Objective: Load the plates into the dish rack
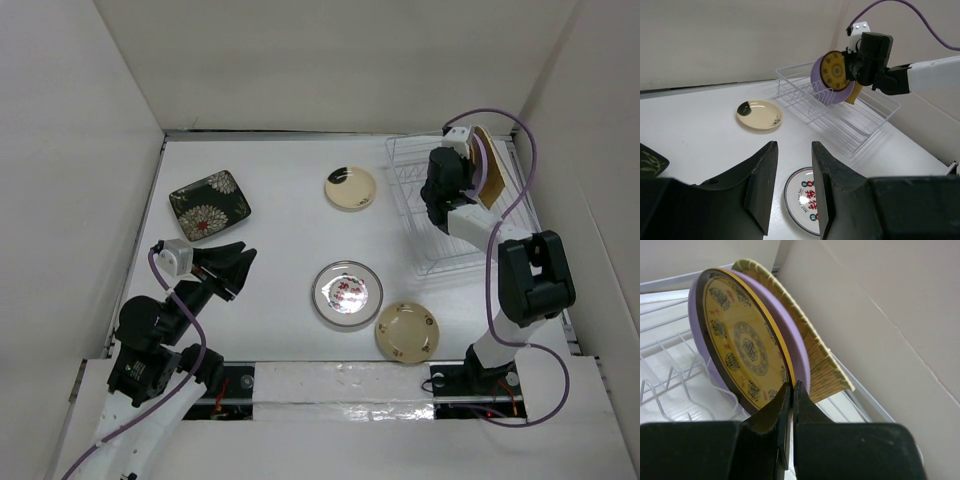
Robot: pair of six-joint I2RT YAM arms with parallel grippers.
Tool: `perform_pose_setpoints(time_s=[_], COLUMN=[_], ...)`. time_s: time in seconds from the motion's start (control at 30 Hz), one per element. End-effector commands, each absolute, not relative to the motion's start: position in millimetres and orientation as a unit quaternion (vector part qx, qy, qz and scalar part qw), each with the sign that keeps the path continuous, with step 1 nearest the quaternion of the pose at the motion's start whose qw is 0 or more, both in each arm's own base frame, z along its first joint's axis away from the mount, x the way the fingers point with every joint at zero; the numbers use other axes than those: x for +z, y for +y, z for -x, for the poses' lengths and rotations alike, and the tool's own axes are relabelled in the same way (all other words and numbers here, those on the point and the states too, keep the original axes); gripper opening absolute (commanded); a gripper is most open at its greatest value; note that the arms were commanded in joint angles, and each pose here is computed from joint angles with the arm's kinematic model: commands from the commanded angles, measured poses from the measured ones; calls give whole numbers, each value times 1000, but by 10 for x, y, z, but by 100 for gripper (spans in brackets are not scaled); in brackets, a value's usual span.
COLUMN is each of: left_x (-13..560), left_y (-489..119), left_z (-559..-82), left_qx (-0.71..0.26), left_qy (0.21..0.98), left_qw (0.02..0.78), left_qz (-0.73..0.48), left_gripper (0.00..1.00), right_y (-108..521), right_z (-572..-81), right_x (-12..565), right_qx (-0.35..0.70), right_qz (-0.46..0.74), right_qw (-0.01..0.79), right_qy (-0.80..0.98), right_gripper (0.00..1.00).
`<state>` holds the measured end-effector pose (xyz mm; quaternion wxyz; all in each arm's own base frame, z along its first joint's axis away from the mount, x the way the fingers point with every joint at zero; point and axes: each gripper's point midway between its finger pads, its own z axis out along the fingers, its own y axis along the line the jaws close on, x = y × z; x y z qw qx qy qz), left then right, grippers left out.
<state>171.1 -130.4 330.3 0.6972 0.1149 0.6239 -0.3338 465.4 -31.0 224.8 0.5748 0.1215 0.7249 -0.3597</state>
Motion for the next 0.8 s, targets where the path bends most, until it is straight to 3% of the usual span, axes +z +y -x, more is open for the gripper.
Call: perform_pose_setpoints(time_s=[0.0, 0.23, 0.27, 0.3, 0.37, 0.43, 0.53, 0.57, 0.6, 0.67, 0.7, 0.77], left_x=[3564, 3550, 3548, 3545, 3536, 3525, 3509, 3513, 3500, 3500, 3497, 3483], left_y=[-1280, -1277, -1276, -1278, -1283, -1290, -1296, -1296, -1297, -1291, -1290, -1297], left_z=[-1636, -1659, -1664, -1667, -1677, -1690, -1703, -1703, -1711, -1716, -1721, -1738], left_qx=[-339, -337, -336, -336, -336, -335, -334, -335, -334, -333, -332, -331], left_qy=[593, 596, 596, 597, 599, 601, 604, 604, 605, 606, 606, 610], left_qw=[720, 720, 720, 719, 718, 716, 714, 714, 713, 714, 713, 711], left_qz=[-120, -117, -117, -117, -117, -117, -117, -117, -116, -114, -114, -113], left_gripper=[30, 30, 30, 30, 30, 29, 29, 29, 29, 23, 21, 10], right_y=[-153, -144, -163, -166, -145, -105, 97, 194, 398, 703, 972, 1445], right_z=[-4708, -4740, -4724, -4719, -4708, -4682, -4609, -4610, -4521, -4403, -4348, -4158], right_x=[2196, 1966, 1973, 2005, 2192, 2317, 2692, 2761, 2942, 2900, 2862, 2664], right_qx=[-325, -329, -334, -332, -313, -285, -205, -169, -114, -48, 15, 83], right_qz=[-139, -137, -143, -148, -158, -169, -184, -174, -174, -137, -116, -68], right_qw=[598, 582, 581, 584, 599, 607, 637, 644, 661, 651, 646, 623], right_qy=[719, 731, 728, 726, 720, 722, 720, 725, 721, 745, 755, 775], right_gripper=[0, 1, 8, 31, 54, 60, 61, 61, 50, 22, 0, 0])
